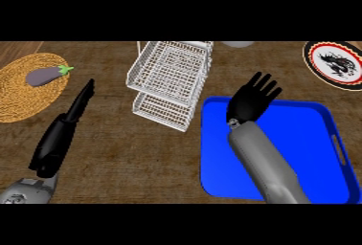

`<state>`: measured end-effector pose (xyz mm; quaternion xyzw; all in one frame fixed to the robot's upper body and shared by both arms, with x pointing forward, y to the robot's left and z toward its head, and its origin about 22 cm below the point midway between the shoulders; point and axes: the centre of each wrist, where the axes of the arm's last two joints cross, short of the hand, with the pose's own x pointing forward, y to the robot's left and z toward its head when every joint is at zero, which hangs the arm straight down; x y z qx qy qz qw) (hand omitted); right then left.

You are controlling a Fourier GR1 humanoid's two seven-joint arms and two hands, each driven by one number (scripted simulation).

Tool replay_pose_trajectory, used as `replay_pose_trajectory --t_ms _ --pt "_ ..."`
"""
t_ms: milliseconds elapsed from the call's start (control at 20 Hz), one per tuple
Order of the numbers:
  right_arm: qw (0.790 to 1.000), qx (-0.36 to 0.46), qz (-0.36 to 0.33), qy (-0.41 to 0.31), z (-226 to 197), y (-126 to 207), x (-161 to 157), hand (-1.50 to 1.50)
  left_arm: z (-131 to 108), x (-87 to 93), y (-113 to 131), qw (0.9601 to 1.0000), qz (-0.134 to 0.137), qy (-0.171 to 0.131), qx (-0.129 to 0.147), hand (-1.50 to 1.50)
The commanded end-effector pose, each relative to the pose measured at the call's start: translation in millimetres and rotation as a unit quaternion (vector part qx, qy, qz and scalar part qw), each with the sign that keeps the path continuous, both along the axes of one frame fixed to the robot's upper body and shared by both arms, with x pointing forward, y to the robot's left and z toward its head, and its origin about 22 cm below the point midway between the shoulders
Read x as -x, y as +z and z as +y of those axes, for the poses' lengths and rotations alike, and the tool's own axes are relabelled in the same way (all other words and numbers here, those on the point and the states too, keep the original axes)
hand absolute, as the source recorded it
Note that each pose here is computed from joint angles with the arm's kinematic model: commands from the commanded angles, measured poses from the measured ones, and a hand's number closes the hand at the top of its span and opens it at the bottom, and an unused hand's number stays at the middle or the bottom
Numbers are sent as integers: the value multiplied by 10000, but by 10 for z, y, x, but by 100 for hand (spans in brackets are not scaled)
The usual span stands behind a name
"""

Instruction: Pick the pear from the tray and place it in the tiered basket

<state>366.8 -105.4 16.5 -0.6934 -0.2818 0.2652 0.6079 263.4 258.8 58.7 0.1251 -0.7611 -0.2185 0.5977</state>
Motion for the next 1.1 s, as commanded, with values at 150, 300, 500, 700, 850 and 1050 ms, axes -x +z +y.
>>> replay_pose_trajectory --t_ms 150,300,500,700,850,1050 --pt "9935 -304 -105 -1087 18 -140 -22 -150 -259 88 -156 9999 -8 -154 10 0" --pt "9949 -669 -423 -619 20 -186 -7 150 -63 109 -78 10000 -3 -18 -17 0" --pt "9978 -211 -555 -286 87 -178 -97 150 -85 -77 -8 9999 16 -109 -22 0" --pt "9976 177 -660 62 92 -304 -5 150 -71 70 39 10000 63 23 -1 0" --pt "9945 478 -927 48 285 -130 -18 150 -4 22 49 10000 -11 14 -39 0" --pt "9891 759 -1244 229 487 175 -50 150 41 -121 -20 10000 2 26 -2 0"
